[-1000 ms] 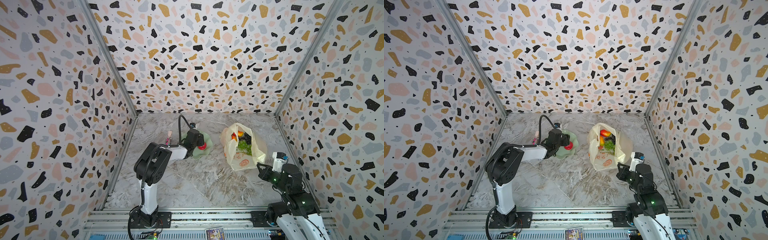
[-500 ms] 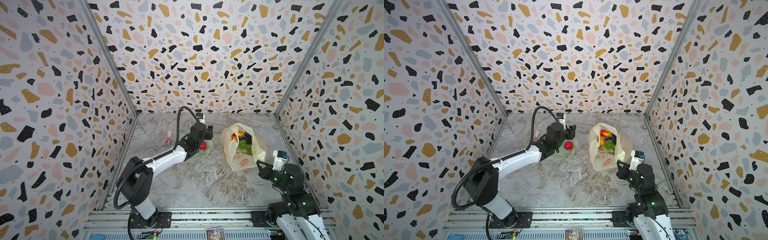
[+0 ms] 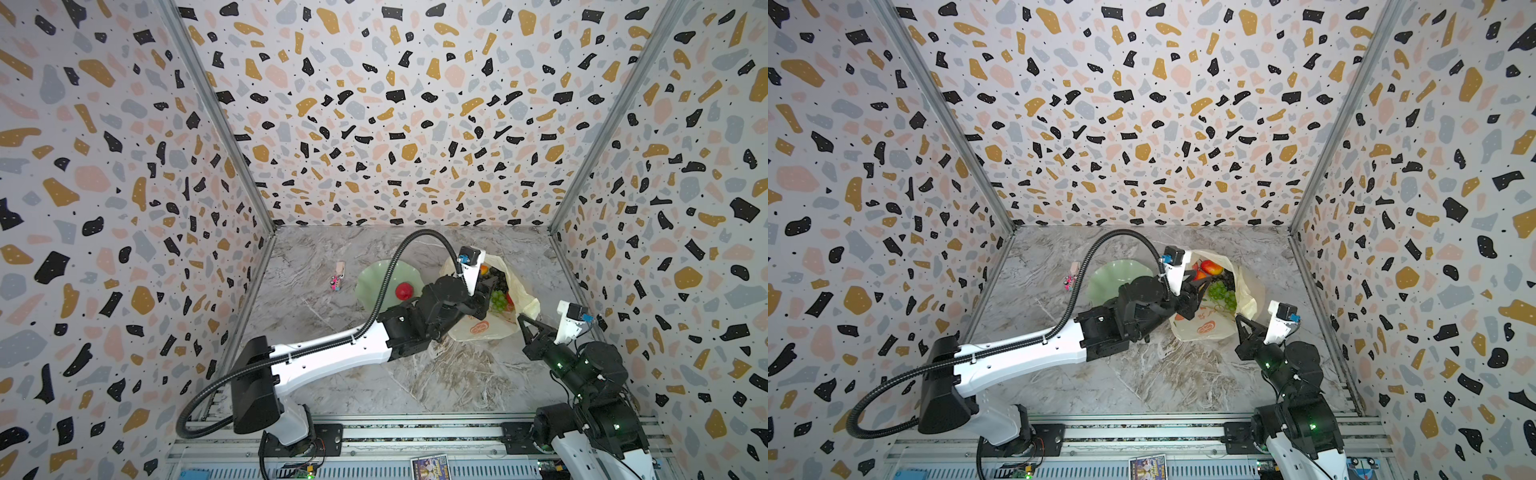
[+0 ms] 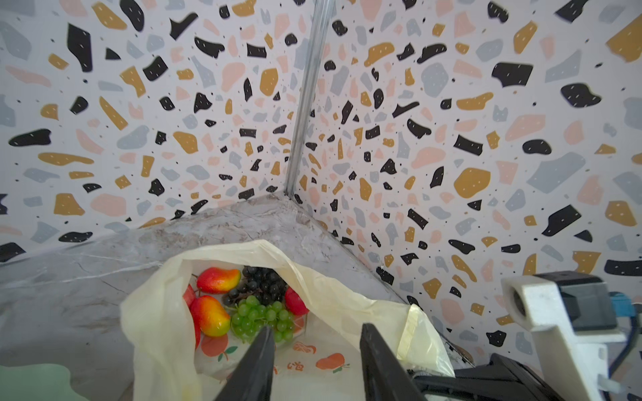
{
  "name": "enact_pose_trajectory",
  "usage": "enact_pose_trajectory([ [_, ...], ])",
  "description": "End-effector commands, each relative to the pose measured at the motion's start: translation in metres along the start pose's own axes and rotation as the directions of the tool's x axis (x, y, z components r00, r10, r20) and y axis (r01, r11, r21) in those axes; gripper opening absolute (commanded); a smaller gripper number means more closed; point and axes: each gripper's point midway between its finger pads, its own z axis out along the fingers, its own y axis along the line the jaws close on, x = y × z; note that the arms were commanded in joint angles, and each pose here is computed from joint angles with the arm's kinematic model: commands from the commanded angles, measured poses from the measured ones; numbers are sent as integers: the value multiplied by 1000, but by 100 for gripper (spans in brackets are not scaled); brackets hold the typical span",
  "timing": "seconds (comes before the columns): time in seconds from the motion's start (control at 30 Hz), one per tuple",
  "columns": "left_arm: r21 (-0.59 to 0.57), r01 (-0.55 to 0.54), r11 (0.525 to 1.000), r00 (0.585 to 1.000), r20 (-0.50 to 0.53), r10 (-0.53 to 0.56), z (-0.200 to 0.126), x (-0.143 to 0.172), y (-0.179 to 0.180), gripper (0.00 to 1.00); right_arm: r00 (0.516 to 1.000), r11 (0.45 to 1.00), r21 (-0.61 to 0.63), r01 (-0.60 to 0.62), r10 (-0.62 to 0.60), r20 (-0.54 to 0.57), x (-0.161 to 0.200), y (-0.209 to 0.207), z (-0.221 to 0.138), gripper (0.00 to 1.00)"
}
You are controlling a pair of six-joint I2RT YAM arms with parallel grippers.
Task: Take fruits out of the plastic bag
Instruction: Take out the fake fruit from the plastic bag.
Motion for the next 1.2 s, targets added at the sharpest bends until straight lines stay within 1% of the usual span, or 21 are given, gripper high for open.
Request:
enact_pose_trajectory([
  [0.0, -4, -20, 1000, 996, -85, 19, 21, 35, -12, 41, 1000, 1000, -24, 20, -20, 4, 2, 3, 1, 0],
  [0.13, 36, -23, 999, 992, -125, 28, 40, 57, -24, 38, 1000, 1000, 4, 18, -18, -7, 2, 0, 1, 0],
  [0.2, 7, -49, 999, 990, -131, 49, 50, 67, -19, 36, 1000, 999, 33, 26, -26, -13, 1, -4, -1, 0],
  [0.3, -55, -71, 996, 989, -134, 63, 65, 76, -9, 30, 999, 994, 101, 31, -29, -23, 3, -16, -4, 0],
  [0.33, -56, -75, 996, 988, -142, 67, 69, 79, -8, 30, 999, 994, 104, 33, -32, -17, 2, -16, -5, 0],
  [0.37, -55, -77, 996, 987, -148, 68, 74, 83, -7, 30, 999, 994, 107, 33, -32, -14, 2, -16, -5, 0],
  [0.47, -75, -51, 996, 983, -177, 37, 91, 97, 5, 42, 1000, 988, 152, 17, -13, -23, 3, -24, -4, 0],
  [0.5, -86, -32, 996, 981, -193, 15, 97, 102, 11, 45, 1000, 987, 160, 17, -12, -28, 3, -26, -4, 0],
  [0.63, -114, 40, 993, 971, -228, -66, 115, 114, 40, 48, 998, 983, 182, 8, 3, -59, 8, -30, -1, 0],
  [0.7, -122, 47, 991, 972, -225, -74, 123, 116, 49, 49, 998, 983, 182, 8, 3, -62, 9, -30, -1, 0],
  [0.73, -122, 50, 991, 972, -221, -76, 127, 117, 51, 49, 996, 980, 201, 9, 9, -86, 13, -35, 4, 0],
  [0.83, -112, 44, 993, 969, -237, -70, 141, 126, 54, 49, 995, 974, 227, 7, 15, -95, 13, -40, 6, 0],
  [0.93, -94, 10, 996, 962, -269, -35, 149, 134, 55, 41, 994, 972, 236, -3, 28, -103, 12, -40, 10, 0],
  [1.03, -55, -32, 998, 958, -288, 15, 149, 139, 56, 38, 997, 971, 238, 7, 13, -80, -3, -35, 12, 0],
  [1.13, -72, -71, 995, 951, -306, 46, 147, 148, 68, 39, 999, 966, 257, 38, -31, -29, -26, -31, 8, 0],
  [1.17, -82, -76, 994, 948, -315, 46, 148, 152, 72, 41, 999, 964, 259, 51, -50, -10, -33, -29, 6, 0],
])
